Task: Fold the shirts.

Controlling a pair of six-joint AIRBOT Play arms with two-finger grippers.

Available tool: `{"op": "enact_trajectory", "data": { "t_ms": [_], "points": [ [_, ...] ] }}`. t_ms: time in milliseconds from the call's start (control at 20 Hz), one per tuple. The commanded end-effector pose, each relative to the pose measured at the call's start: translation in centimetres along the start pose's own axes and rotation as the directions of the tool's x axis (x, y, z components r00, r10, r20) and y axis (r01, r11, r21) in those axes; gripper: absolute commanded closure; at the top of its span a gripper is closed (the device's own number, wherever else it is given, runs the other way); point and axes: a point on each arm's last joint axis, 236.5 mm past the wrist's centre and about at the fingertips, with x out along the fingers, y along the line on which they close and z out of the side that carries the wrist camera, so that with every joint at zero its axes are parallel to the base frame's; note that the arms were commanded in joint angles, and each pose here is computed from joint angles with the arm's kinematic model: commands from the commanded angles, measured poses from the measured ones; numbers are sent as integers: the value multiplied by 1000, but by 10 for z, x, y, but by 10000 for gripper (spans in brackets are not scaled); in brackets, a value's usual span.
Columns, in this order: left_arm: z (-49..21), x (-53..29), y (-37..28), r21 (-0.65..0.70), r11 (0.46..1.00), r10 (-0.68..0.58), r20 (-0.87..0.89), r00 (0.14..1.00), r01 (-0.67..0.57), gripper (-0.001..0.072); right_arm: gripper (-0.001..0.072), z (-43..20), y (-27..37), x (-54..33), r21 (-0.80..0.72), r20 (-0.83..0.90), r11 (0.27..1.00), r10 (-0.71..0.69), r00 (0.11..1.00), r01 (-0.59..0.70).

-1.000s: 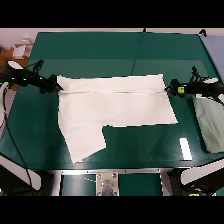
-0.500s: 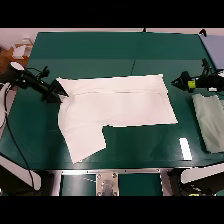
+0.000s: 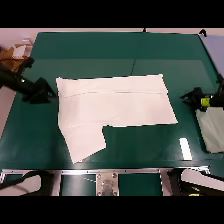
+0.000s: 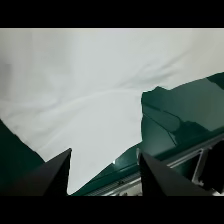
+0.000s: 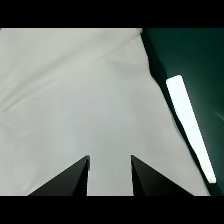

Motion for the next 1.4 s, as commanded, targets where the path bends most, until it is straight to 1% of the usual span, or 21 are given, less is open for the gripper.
{"op": "enact_trajectory", "data": {
  "t_ms": [0, 50, 150, 300, 350, 400, 650, 750, 800, 850, 900, 950, 1000, 1050, 1100, 1150, 1350],
  "points": [
    [-57, 9, 25, -83, 991, 121, 176, 977, -107, 225, 330, -53, -26, 7, 91, -6, 996, -19, 1000, 20],
    [-83, 29, 35, -133, 986, 120, 170, 978, -98, 222, 331, -62, -30, 11, 110, -6, 994, -20, 1000, 20],
    [-120, 72, 45, -226, 974, 64, 152, 986, -28, 24, 333, -70, -29, 18, 152, 15, 988, 5, 1000, -8],
    [-141, 125, 50, -358, 927, -53, 161, 986, 108, 26, 333, -77, -29, 23, 175, 6, 984, 20, 1000, -20],
    [-142, 136, 53, -381, 914, -73, 186, 980, 140, 55, 333, -77, -30, 23, 177, 9, 984, 17, 1000, -19],
    [-142, 143, 57, -396, 905, -76, 207, 975, 154, 74, 332, -75, -31, 23, 184, 15, 983, 16, 1000, -19],
    [-135, 152, 74, -429, 891, -31, 266, 963, 147, 76, 331, -68, -33, 23, 190, 45, 982, 4, 999, -12],
    [-136, 158, 79, -452, 881, -29, 247, 969, 142, 76, 331, -68, -33, 23, 190, 45, 982, 4, 999, -12],
    [-133, 162, 73, -457, 872, -65, 246, 967, 175, 76, 331, -68, -33, 23, 190, 44, 982, 4, 999, -12],
    [-128, 165, 60, -440, 865, -137, 253, 958, 240, 77, 331, -68, -33, 23, 190, 44, 982, 4, 999, -12],
    [-126, 165, 43, -401, 862, -222, 250, 943, 309, 236, 331, -68, -33, 23, 190, 44, 982, 4, 999, -12],
    [-128, 165, 32, -370, 863, -272, 236, 933, 345, 318, 331, -69, -33, 23, 190, 43, 982, 4, 999, -12],
    [-131, 165, 28, -366, 860, -291, 220, 931, 355, 317, 331, -69, -34, 23, 190, 43, 982, 4, 999, -12],
    [-134, 165, 25, -356, 862, -303, 208, 930, 361, 381, 332, -69, -34, 23, 190, 42, 982, 3, 999, -11],
    [-136, 165, 24, -338, 869, -307, 202, 930, 361, 565, 331, -71, -34, 24, 194, 37, 981, 3, 999, -10],
    [-136, 165, 25, -326, 875, -305, 202, 931, 357, 681, 331, -77, -37, 27, 203, 26, 979, 2, 1000, -8],
    [-131, 165, 29, -316, 883, -286, 222, 932, 346, 682, 340, -125, -62, 51, 302, -41, 953, -21, 999, 33]
  ]
}}
